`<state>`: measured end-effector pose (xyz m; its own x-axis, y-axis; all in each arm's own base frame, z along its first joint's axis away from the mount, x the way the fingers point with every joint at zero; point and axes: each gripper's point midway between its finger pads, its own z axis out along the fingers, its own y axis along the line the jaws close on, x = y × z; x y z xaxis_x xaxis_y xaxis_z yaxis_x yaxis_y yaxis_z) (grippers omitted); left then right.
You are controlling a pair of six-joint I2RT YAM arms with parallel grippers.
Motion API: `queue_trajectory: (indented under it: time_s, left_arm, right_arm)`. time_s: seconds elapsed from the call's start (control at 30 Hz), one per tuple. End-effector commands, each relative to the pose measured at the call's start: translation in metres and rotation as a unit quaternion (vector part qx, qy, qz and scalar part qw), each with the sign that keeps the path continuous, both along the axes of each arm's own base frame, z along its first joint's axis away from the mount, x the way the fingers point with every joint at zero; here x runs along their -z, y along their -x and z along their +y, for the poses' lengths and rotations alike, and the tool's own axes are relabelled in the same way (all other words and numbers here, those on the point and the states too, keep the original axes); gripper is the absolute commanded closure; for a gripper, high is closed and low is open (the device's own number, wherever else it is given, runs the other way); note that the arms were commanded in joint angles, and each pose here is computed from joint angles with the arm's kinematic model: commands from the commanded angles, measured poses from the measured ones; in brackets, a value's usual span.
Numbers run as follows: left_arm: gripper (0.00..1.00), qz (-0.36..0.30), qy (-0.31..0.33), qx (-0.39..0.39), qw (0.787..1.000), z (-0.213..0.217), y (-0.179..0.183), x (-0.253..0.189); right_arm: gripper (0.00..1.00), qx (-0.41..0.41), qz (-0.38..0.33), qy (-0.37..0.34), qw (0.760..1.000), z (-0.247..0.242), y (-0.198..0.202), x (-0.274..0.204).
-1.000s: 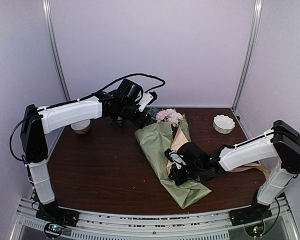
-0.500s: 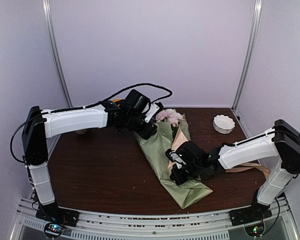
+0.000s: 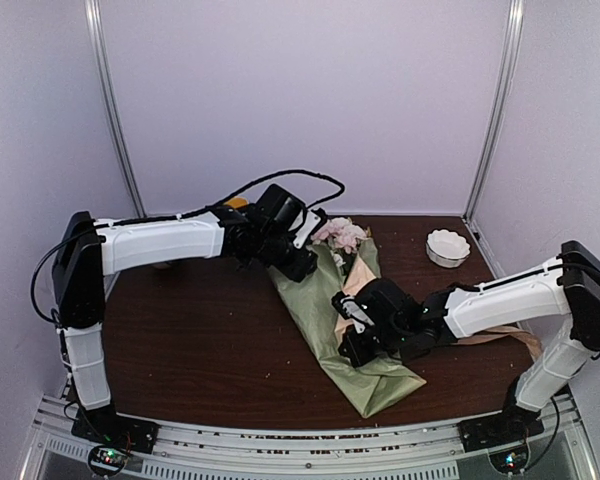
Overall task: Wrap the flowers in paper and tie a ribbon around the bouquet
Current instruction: Fold the two-thirds-folded wrapping paper at the center of the board.
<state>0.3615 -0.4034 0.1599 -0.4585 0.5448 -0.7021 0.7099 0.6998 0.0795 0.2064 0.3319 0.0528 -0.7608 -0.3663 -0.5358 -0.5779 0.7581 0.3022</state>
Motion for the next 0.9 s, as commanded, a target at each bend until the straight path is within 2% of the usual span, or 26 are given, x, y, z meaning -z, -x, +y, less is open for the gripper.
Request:
queue_trajectory:
  time_s: [0.0, 0.2, 0.53, 0.87]
  left_arm:
    - [0.44, 0.000, 0.018, -0.017, 1.000, -0.004, -0.007, -0.011]
    - [0.44, 0.008, -0.003, -0.023, 1.000, 0.002, -0.006, 0.005]
    - [0.44, -0.015, -0.003, -0.021, 1.000, -0.021, -0.032, 0.006]
    - [0.43, 0.001, -0.029, 0.008, 1.000, -0.048, -0.051, 0.048]
  right_arm:
    - [1.00, 0.006, -0.020, -0.013, 1.000, 0.001, -0.001, -0.016]
    - [1.00, 0.014, -0.037, -0.018, 0.999, -0.001, -0.005, -0.021]
    - [1.00, 0.029, -0.052, -0.027, 0.998, -0.008, -0.008, -0.031]
    - [1.00, 0.011, -0.092, 0.007, 0.996, -0.011, -0.013, -0.055]
